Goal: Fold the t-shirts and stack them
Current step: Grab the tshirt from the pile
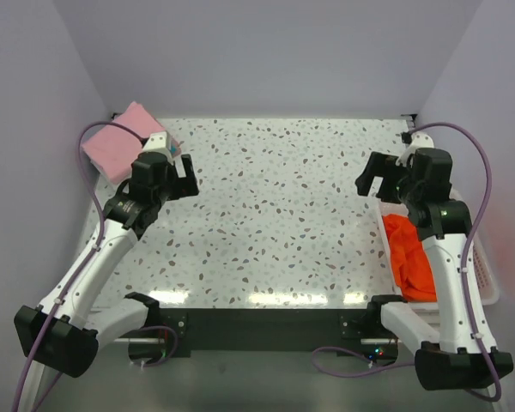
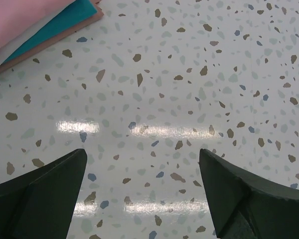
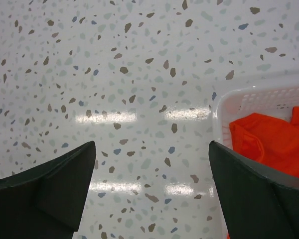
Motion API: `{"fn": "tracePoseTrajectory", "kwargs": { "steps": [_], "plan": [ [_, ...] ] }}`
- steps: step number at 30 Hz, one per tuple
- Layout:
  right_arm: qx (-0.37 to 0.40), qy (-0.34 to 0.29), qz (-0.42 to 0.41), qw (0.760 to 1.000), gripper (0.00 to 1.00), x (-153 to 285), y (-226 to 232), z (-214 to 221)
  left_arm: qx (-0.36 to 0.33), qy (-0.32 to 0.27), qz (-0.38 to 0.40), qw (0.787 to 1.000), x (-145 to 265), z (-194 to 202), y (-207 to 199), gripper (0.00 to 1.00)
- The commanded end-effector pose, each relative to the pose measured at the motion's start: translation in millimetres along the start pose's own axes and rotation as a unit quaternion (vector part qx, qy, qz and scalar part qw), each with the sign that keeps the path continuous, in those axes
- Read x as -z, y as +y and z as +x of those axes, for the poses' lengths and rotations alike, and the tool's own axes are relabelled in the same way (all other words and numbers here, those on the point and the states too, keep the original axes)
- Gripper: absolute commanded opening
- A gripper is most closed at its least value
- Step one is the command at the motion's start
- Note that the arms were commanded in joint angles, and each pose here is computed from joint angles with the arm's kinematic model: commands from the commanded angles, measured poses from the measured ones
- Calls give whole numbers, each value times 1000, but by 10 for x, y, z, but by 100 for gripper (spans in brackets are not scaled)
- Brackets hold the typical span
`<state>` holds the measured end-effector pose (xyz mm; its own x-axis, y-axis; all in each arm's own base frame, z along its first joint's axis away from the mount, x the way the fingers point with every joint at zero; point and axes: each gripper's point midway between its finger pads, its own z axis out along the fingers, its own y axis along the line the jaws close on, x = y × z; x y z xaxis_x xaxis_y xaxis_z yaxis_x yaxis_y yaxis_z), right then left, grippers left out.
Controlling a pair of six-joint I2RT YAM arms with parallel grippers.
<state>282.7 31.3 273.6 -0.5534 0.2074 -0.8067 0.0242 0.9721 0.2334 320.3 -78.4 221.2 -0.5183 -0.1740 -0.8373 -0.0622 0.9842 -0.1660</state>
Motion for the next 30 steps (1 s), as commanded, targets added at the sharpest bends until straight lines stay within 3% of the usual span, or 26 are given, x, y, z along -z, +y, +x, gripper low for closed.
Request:
{"fn": "tracePoseTrajectory", "kwargs": {
  "steps": [1,3,7,14,21,30],
  "plan": [
    [-21,-46,33,998,99,182,-82,-157,23,-24,-3,999,82,-209,-6,100],
    [-22,-56,55,997,99,278,-156,-177,18,-18,-5,1000,97,-191,4,100],
    [-50,-32,198,978,99,407,-637,-13,-21,4,-11,1000,232,-130,82,100],
    [-72,3,311,948,99,232,-1060,281,-21,-29,33,999,466,-140,29,100],
    [-104,54,359,926,99,64,-1348,674,29,-23,71,997,502,-55,-112,100],
    [-216,123,349,903,99,-298,-1615,1197,1,-2,73,997,374,17,-138,100]
  ]
}}
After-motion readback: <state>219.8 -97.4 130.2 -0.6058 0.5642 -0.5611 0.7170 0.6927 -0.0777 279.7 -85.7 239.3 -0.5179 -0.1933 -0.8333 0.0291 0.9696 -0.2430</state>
